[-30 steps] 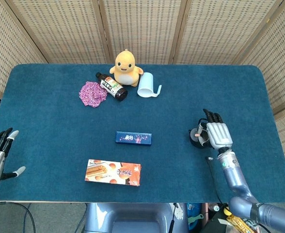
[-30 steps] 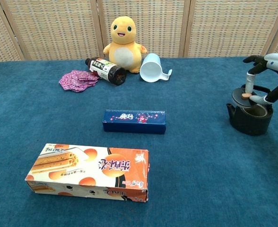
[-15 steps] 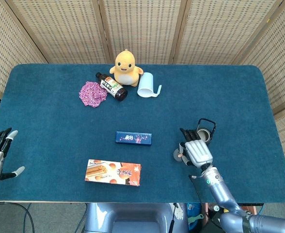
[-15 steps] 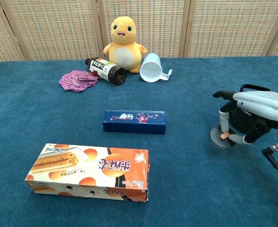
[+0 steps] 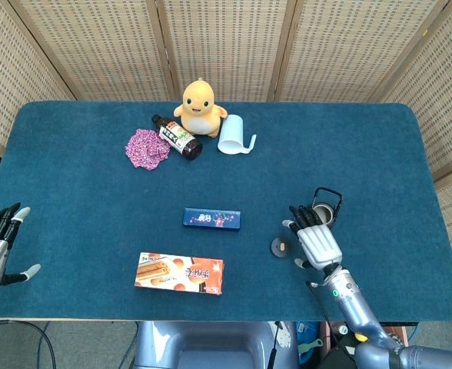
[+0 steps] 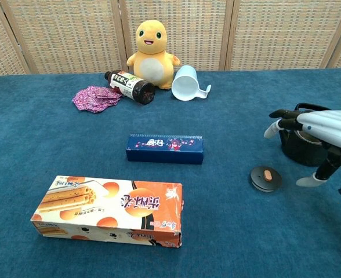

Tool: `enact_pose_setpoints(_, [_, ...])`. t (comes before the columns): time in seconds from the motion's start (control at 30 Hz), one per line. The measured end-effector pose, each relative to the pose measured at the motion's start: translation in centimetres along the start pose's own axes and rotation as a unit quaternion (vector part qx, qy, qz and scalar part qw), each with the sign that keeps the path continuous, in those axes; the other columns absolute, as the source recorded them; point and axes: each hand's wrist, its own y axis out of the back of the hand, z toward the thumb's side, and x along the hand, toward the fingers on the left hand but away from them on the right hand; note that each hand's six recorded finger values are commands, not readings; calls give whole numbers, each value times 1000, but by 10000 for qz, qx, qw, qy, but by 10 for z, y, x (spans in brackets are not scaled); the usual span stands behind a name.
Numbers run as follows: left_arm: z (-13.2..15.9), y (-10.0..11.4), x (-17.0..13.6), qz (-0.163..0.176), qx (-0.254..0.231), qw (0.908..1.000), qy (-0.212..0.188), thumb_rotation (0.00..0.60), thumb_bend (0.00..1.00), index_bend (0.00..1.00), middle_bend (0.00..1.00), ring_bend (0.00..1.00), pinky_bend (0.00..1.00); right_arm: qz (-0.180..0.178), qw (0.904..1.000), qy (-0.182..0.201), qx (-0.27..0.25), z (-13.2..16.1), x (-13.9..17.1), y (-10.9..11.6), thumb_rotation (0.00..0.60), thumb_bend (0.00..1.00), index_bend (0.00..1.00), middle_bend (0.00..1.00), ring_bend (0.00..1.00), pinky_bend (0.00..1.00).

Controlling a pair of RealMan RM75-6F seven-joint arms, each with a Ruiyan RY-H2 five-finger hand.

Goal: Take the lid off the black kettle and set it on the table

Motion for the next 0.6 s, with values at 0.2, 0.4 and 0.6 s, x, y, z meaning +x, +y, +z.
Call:
enact_pose_setpoints(0.2, [2,0,-1,1,-3,10000,-39,600,159,0,0,0,0,-521,9985,-144,-14,-27,36,30,600,1,69,0,0,0])
enact_pose_setpoints(0.4, [4,-2,-3,-17,4,10000,-87,600,159,0,0,0,0,-1085,9934,-373,48,-54,83,50,600,0,1,0,0,0])
enact_pose_setpoints(0.6, [8,-3,-6,-2,17,9998,-174,600,160,0,0,0,0,-1603,9835,-842,46,-80,132,59,600,0,0,0,0,0])
